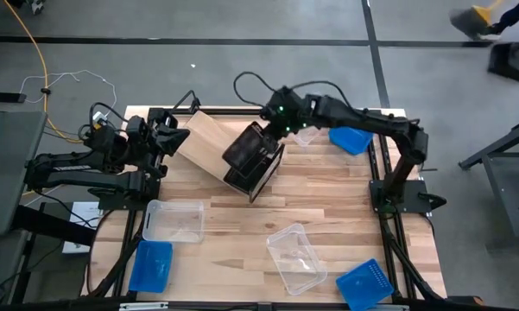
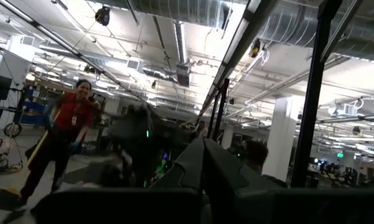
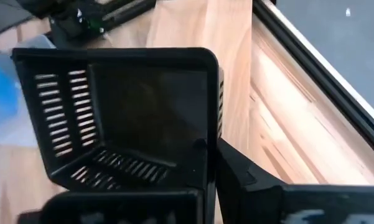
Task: Stack baskets on shelf by color
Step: Stack the black bin on top of the other black bins on the shelf
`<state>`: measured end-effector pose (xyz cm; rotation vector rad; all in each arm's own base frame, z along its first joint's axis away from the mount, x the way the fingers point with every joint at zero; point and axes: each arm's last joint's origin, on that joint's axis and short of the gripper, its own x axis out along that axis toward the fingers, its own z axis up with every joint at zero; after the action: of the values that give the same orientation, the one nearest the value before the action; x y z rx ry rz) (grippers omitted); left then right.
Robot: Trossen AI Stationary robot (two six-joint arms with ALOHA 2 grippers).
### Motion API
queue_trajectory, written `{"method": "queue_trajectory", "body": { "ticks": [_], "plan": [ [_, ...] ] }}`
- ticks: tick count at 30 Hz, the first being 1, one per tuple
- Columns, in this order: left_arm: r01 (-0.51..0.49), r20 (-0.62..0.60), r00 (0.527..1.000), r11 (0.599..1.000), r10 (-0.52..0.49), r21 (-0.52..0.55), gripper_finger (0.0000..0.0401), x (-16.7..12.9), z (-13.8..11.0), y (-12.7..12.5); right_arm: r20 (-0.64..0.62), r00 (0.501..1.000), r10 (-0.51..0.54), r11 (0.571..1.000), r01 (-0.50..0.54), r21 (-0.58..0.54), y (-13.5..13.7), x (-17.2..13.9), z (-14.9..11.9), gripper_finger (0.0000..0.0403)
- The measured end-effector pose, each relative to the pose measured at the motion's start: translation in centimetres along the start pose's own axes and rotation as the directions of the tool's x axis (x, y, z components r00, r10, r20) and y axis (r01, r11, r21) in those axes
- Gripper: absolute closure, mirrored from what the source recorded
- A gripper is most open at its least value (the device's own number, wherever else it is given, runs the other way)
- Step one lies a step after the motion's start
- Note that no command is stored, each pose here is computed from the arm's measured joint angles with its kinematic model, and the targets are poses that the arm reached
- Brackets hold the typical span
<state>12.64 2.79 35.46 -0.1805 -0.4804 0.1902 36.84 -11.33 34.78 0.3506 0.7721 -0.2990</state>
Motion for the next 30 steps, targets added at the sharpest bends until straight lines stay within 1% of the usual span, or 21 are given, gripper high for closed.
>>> {"method": "queue_trajectory", "body": {
  "ticks": [2, 3, 6, 8, 11, 14, 16, 18, 21, 24, 27, 30],
  "plan": [
    [-0.003, -0.009, 1.000, 1.000, 0.003, 0.000, 0.0401, 0.0, -0.1, 0.0, -0.033, 0.999, -0.002, 1.000, 0.002, 0.006, -0.2, -0.5, 1.2, 0.0401],
    [-0.003, -0.010, 1.000, 1.000, 0.003, 0.000, 0.0401, 0.0, -0.1, 0.0, -0.070, 0.998, -0.010, 1.000, 0.010, 0.010, -0.3, -0.5, 1.4, 0.0401],
    [-0.006, -0.013, 1.000, 1.000, 0.006, 0.001, 0.0401, 0.0, -0.1, 0.0, -0.161, 0.987, -0.008, 1.000, 0.009, 0.005, -0.7, 1.0, 2.0, 0.0402],
    [-0.007, -0.015, 1.000, 1.000, 0.007, -0.003, 0.0401, 0.0, -0.2, 0.0, -0.187, 0.982, -0.009, 1.000, 0.010, 0.001, -0.9, 2.0, 2.3, 0.0402],
    [-0.006, -0.015, 1.000, 1.000, 0.006, -0.006, 0.0401, 0.0, -0.1, 0.0, -0.139, 0.990, -0.006, 1.000, 0.003, -0.023, -0.6, 2.0, 3.4, 0.0402],
    [-0.006, -0.015, 1.000, 1.000, 0.006, -0.007, 0.0401, 0.0, -0.2, 0.0, -0.045, 0.999, -0.001, 0.999, 0.000, -0.035, -0.2, -0.1, 4.9, 0.0402],
    [-0.006, -0.015, 1.000, 1.000, 0.006, -0.007, 0.0401, 0.0, -0.2, 0.0, -0.036, 0.999, -0.007, 0.999, 0.006, -0.033, -0.3, -1.5, 5.3, 0.0402],
    [-0.016, -0.018, 1.000, 1.000, 0.016, -0.004, 0.0401, 0.0, -0.2, 0.1, -0.082, 0.997, -0.005, 1.000, 0.003, -0.021, -0.6, -1.9, 4.9, 0.0402],
    [-0.022, -0.024, 0.999, 1.000, 0.022, 0.001, 0.0401, 0.1, -0.3, 0.1, -0.172, 0.985, -0.015, 1.000, 0.015, 0.000, -1.2, -0.7, 3.9, 0.0402],
    [-0.030, -0.027, 0.999, 1.000, 0.030, 0.001, 0.0401, 0.2, -0.4, 0.1, -0.201, 0.980, -0.004, 1.000, 0.007, 0.014, -1.4, 0.6, 3.1, 0.0402],
    [-0.033, -0.026, 0.999, 0.999, 0.032, -0.006, 0.0401, 0.1, -0.4, 0.2, -0.238, 0.971, 0.031, 0.999, -0.022, 0.042, -1.6, 2.4, 2.1, 0.0403],
    [-0.032, -0.025, 0.999, 0.999, 0.032, -0.007, 0.0401, 0.1, -0.4, 0.2, -0.248, 0.967, 0.056, 0.997, -0.040, 0.071, -1.8, 3.8, 1.3, 0.0403]
  ]
}}
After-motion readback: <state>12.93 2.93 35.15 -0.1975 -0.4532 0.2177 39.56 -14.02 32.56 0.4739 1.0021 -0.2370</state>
